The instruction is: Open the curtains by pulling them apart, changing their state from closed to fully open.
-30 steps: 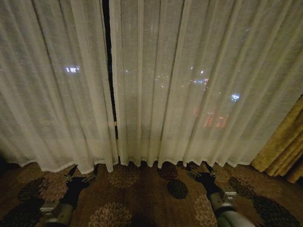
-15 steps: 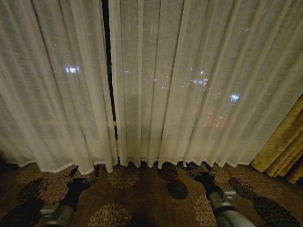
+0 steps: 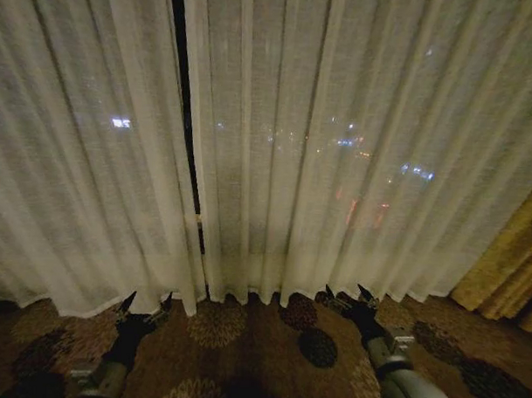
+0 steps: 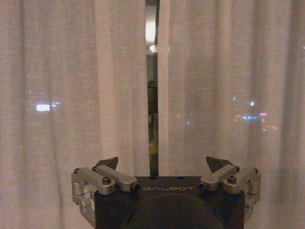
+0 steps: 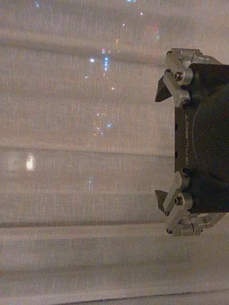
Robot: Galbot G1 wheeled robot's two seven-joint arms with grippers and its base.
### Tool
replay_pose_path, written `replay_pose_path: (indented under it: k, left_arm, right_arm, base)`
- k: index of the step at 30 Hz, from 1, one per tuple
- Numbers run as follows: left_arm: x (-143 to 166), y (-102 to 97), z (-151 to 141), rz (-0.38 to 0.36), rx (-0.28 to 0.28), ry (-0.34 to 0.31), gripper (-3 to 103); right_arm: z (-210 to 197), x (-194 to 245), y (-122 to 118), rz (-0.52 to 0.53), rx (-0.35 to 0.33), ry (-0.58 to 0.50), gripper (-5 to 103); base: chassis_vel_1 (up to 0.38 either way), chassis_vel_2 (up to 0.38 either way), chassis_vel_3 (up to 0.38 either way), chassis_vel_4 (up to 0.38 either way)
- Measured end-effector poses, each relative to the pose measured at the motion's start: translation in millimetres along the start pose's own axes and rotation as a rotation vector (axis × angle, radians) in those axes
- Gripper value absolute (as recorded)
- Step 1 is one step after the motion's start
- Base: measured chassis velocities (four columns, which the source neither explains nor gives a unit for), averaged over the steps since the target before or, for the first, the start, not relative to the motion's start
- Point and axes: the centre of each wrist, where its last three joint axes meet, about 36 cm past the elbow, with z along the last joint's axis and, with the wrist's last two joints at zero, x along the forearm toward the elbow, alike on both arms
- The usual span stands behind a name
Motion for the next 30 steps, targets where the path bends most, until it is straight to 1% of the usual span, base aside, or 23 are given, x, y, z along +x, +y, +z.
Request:
replay_pose_path:
  k: [11,23,30]
  left_arm:
    - [-0.1,3.4,2.4,-0.005,-0.001,-0.001,100]
    - [-2.2,5.3,8.2,-0.010,0.004,0.003,100]
    - [-3.5,5.0,11.0,-0.009,0.007,0.009,100]
  right_arm:
    - [0.6,-0.3,5.6,-0.007,0.009,-0.001,100]
    - [5.2,-4.3,7.9,-0.011,0.010,0.009,100]
    - [11.3,-9.2,7.1,0.014,0.007,-0.003,100]
  base:
    - [-0.214,0.483,0.221,-0.465]
    - [-0.145,0.576,0.150,-0.570]
    - [-0.164,0.507,0.162,-0.505]
